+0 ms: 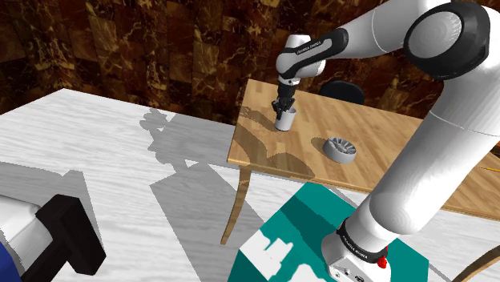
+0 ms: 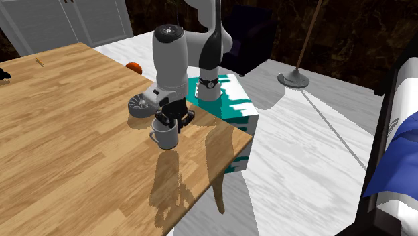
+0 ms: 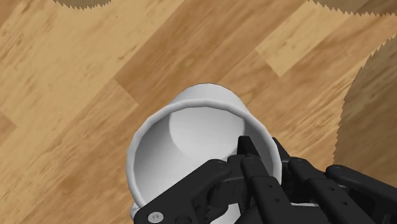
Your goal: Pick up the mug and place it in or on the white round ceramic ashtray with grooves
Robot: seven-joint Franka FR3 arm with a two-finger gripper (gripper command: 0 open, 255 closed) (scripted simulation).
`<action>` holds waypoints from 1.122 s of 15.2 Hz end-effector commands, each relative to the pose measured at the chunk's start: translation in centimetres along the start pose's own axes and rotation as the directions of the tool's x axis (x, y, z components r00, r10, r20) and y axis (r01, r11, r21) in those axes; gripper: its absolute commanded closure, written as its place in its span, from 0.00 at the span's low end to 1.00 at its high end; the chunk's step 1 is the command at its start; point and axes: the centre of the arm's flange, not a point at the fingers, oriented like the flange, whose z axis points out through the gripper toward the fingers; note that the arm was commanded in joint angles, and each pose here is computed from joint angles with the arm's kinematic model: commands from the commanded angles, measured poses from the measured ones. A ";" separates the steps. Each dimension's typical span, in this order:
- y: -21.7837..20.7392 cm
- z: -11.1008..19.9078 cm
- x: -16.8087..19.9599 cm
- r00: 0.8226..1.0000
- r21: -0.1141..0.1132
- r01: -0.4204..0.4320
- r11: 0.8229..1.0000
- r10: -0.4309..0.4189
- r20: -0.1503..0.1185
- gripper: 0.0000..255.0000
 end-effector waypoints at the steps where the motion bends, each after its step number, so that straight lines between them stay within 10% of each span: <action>1: 0.0 -1.1 -0.1 1.000 0.000 0.000 1.000 0.000 0.000 1.00; 17: 0.6 -9.5 -0.5 1.000 0.000 0.000 1.000 0.000 0.000 1.00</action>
